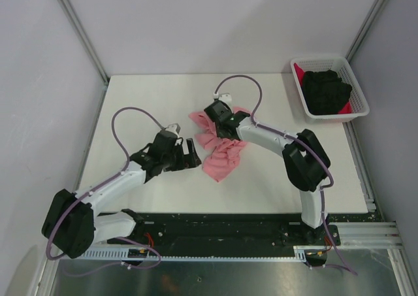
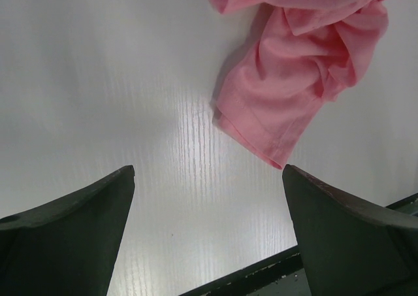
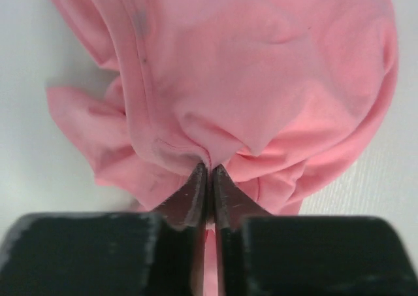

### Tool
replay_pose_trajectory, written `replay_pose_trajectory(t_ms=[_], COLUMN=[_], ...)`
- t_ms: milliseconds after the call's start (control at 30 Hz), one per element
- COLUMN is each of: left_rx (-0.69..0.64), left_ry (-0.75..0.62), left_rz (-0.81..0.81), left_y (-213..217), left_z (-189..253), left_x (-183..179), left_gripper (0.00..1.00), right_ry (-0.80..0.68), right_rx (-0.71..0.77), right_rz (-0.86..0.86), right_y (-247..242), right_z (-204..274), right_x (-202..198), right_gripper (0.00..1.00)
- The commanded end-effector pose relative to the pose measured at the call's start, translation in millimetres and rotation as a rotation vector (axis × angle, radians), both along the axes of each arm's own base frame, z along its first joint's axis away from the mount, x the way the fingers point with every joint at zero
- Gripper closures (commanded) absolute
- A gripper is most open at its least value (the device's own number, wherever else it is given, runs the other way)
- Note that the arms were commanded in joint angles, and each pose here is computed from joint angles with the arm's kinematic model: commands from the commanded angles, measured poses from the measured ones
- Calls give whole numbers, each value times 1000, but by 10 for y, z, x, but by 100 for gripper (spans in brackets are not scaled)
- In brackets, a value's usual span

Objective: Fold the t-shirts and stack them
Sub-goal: Flatten out the tshirt

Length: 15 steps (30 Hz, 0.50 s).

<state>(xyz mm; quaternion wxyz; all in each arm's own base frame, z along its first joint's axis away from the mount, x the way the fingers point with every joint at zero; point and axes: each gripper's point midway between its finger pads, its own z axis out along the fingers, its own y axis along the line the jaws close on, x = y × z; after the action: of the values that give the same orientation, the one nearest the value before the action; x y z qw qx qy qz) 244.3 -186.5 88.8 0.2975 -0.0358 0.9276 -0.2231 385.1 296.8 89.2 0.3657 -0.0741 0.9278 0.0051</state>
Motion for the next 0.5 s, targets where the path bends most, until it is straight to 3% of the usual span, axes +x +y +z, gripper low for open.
replay_pose_trajectory(t_ms=[0,267,467], left_rx=[-39,-61,-50], left_ry=[2,37,101], left_rz=[-17,-48,-65], left_y=[-183,-500,-696], left_z=[39,54,-97], left_x=[39,181,272], left_gripper=[1,3,12], right_ry=[-96,-100,-37], right_rx=[-22,68,118], right_rz=[-58,-162,-266], right_y=[-114,-839,-1582], right_z=[459,969,934], right_x=[181,226,201], right_gripper=[97,100,100])
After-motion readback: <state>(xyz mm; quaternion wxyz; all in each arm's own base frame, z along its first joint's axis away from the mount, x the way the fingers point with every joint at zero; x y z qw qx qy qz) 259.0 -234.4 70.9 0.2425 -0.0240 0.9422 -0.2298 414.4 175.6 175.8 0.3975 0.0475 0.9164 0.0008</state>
